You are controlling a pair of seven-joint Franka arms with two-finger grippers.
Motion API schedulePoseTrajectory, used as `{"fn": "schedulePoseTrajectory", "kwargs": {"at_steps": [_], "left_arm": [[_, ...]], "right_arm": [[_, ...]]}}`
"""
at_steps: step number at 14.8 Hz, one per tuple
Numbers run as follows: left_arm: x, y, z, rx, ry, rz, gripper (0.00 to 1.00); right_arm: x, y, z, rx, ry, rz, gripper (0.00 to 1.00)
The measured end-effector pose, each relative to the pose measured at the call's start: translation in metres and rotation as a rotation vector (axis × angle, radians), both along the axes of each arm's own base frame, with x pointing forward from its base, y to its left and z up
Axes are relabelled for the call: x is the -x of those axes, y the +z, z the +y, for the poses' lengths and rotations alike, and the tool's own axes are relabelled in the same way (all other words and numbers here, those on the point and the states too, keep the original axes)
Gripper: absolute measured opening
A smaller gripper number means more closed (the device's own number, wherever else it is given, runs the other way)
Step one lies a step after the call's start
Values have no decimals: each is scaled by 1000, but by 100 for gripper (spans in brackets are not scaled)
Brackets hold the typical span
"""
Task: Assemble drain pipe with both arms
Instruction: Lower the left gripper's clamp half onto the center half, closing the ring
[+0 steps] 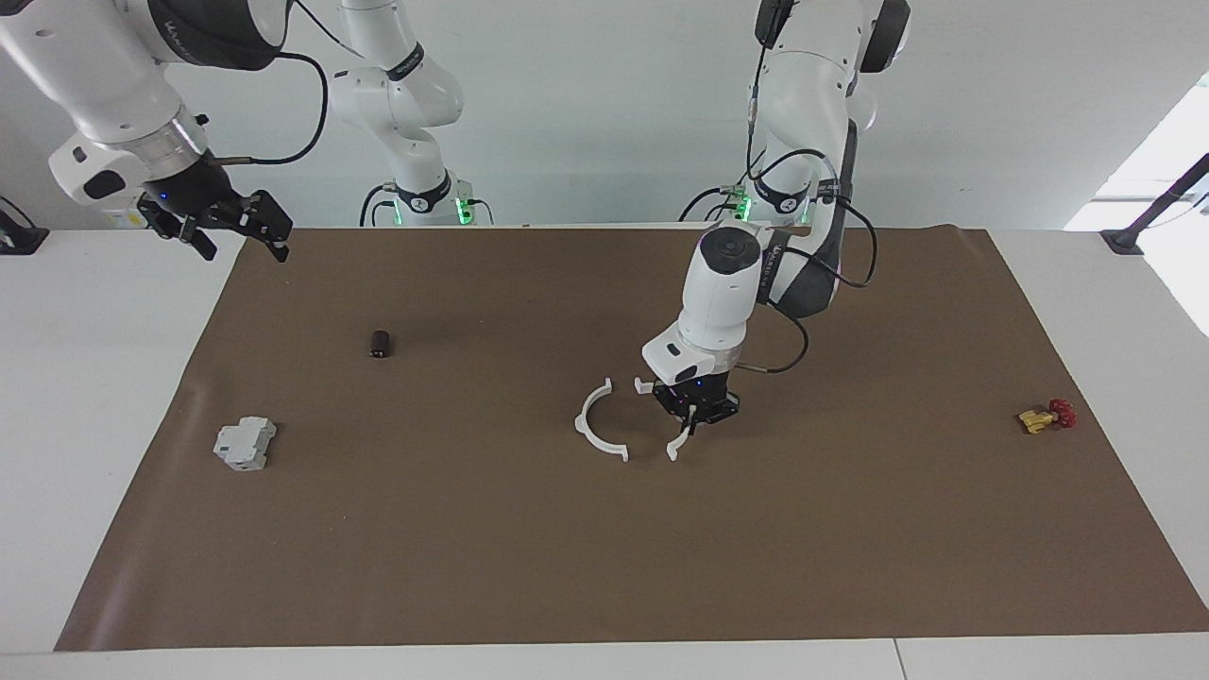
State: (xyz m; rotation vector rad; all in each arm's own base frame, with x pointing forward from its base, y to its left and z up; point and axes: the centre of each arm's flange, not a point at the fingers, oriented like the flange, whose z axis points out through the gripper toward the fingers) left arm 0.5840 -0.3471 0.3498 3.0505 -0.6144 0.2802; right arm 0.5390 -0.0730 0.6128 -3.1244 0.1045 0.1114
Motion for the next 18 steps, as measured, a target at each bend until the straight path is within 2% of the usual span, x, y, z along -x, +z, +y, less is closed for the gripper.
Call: {"fn": "schedulePoseTrajectory", "kwargs": {"at_steps": [5, 11, 15, 18], "left_arm": [[9, -18, -18, -16, -63, 18, 7], [17, -22, -35, -26, -167, 13, 7], [15, -23, -38, -24, -172, 8, 7], [5, -25, -41, -17, -166, -2, 7]], "right_arm": [[0, 0, 0, 0, 0, 0, 100], [-1, 1, 0, 1, 0, -7, 100], [-1, 1, 0, 1, 0, -8, 100], [-2, 1, 0, 2, 0, -12, 100]]}}
